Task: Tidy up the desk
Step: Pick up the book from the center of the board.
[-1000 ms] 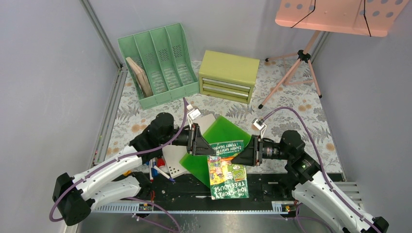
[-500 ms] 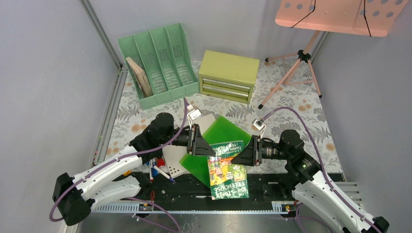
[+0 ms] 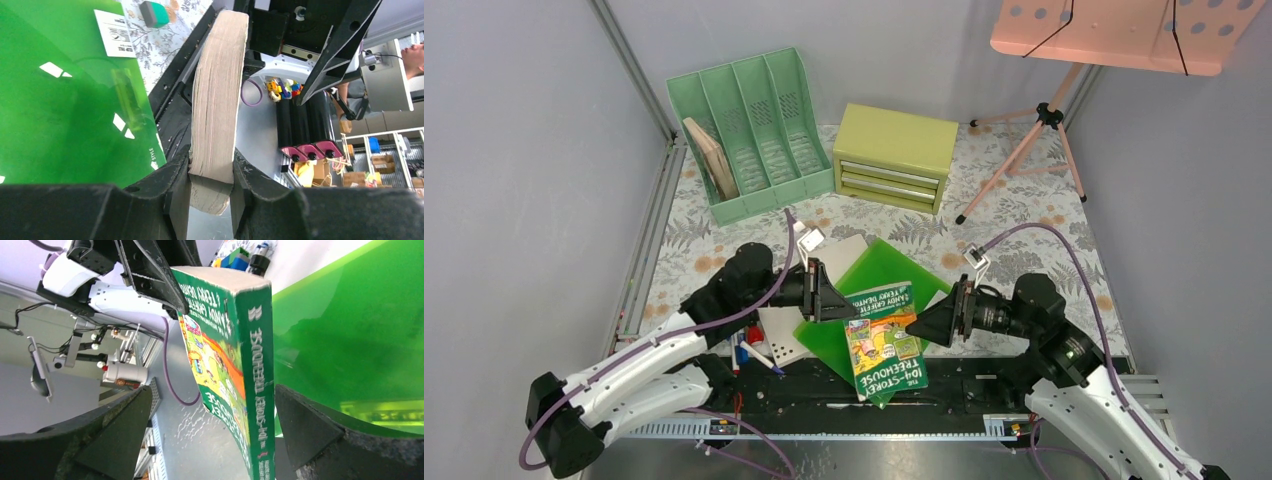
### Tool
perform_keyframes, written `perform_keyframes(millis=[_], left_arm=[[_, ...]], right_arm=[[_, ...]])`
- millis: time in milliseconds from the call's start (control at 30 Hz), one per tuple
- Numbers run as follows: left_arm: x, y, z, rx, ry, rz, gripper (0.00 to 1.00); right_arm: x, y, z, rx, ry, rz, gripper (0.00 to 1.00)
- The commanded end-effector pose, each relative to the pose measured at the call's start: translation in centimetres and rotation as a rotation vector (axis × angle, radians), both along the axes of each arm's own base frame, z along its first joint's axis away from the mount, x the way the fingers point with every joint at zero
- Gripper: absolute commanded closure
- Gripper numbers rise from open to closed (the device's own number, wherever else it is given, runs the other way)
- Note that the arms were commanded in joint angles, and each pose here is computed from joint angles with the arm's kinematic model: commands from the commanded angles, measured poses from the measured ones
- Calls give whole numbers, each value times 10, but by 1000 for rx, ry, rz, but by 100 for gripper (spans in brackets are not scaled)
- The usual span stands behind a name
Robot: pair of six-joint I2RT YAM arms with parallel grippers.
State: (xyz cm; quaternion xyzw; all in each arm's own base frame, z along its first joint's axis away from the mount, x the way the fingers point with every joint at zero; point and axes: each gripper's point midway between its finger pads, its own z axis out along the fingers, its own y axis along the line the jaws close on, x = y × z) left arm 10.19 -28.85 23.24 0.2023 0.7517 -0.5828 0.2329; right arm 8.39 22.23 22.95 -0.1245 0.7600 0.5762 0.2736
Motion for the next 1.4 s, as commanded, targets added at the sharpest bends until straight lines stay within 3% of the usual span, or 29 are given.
perform_keyframes(millis=[0,400,667,867,1367], left_arm=[[22,8,25,-52,-99,134,100],[60,63,17,114,-155,480,100],[77,121,37,189,-256,759,100],[73,156,58,237,-333,860,100],[88,221,104,511,-532,1056,100]], right_arm=[[7,-11,13,-17,-76,-79,1],[10,-13,8,-14,-61,-116,1],[10,-7,-2,25,-10,-107,1],[12,-2,-8,54,21,-104,1],[22,6,-23,56,68,-107,1]])
